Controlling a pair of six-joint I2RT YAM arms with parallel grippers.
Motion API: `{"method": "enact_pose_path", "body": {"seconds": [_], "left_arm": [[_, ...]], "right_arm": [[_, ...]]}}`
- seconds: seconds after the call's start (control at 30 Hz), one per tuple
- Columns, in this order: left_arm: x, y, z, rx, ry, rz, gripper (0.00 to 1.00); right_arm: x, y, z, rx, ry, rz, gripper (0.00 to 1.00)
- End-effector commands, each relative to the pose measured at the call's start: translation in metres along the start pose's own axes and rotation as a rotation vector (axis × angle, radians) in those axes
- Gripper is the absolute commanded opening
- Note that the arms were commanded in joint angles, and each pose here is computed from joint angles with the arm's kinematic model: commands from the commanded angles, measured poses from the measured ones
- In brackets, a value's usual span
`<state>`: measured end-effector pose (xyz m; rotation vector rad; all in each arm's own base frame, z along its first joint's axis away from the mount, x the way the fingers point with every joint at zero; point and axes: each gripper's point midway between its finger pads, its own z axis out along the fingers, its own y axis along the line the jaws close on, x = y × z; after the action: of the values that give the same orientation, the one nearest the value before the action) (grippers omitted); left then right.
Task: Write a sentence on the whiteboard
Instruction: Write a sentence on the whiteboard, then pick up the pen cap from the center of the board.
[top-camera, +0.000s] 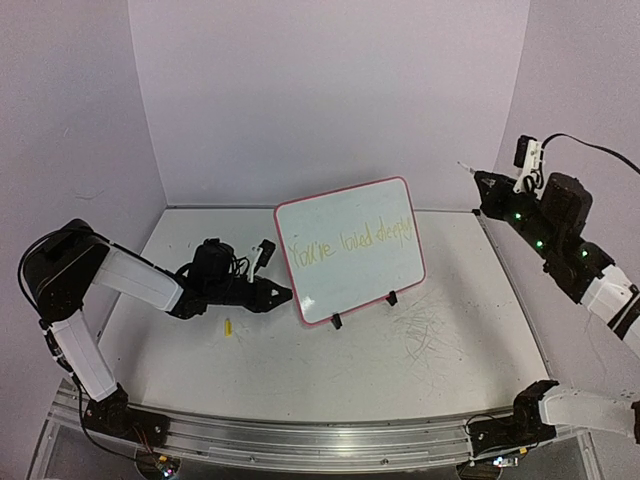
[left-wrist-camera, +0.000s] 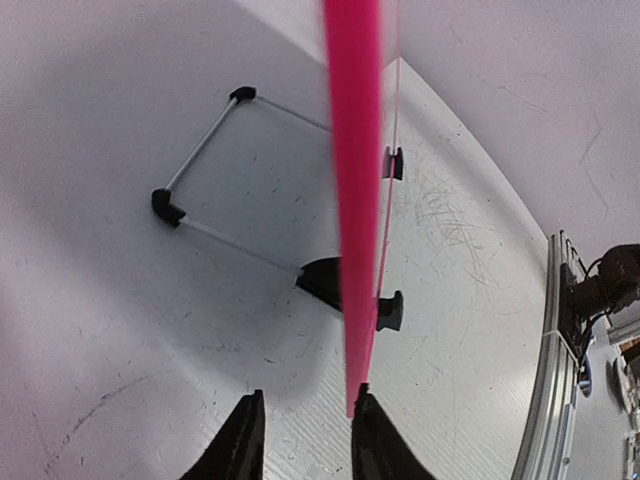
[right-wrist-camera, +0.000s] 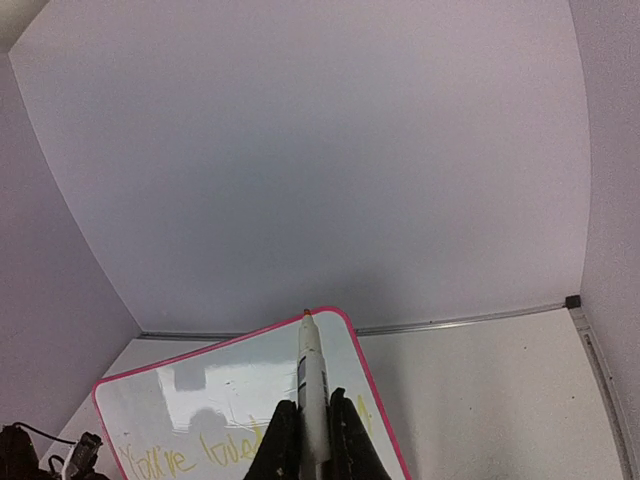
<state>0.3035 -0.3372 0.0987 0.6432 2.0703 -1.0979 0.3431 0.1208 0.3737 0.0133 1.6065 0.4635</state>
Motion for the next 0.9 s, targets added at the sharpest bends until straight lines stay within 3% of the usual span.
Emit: {"method": "enact_pose_path", "body": {"seconds": [0.0, 0.1, 0.23, 0.4, 0.47, 0.67, 0.87], "left_arm": [[-0.025, -0.012, -0.015, -0.008, -0.047, 0.028, 0.36], [-0.041, -0.025, -0.033, -0.009, -0.089, 0.060, 0.44], [-0.048, -0.035, -0.065, -0.066, -0.101, 0.056, 0.64], [-0.026, -0.033, -0.095, -0.155, -0.049, -0.179, 0.72], [-0.002, -0.025, -0.105, -0.235, 0.022, -0.313, 0.73], [0.045, 0.011, -0.141, -0.559, 0.075, -0.675, 0.67], [0.055, 0.043, -0.131, -0.748, 0.129, -0.692, 0.66]], "right_arm": [[0.036, -0.012, 0.005, 0.044, 0.120, -0.068, 0.00], [0.045, -0.010, 0.008, 0.026, 0.145, -0.074, 0.00], [0.045, -0.008, 0.009, 0.010, 0.149, -0.097, 0.00], [0.052, 0.007, 0.011, -0.078, 0.180, -0.131, 0.00], [0.057, 0.010, 0.010, -0.099, 0.192, -0.133, 0.00], [0.076, 0.021, 0.014, -0.179, 0.249, -0.110, 0.00], [0.097, 0.040, 0.014, -0.291, 0.307, -0.081, 0.00]]}}
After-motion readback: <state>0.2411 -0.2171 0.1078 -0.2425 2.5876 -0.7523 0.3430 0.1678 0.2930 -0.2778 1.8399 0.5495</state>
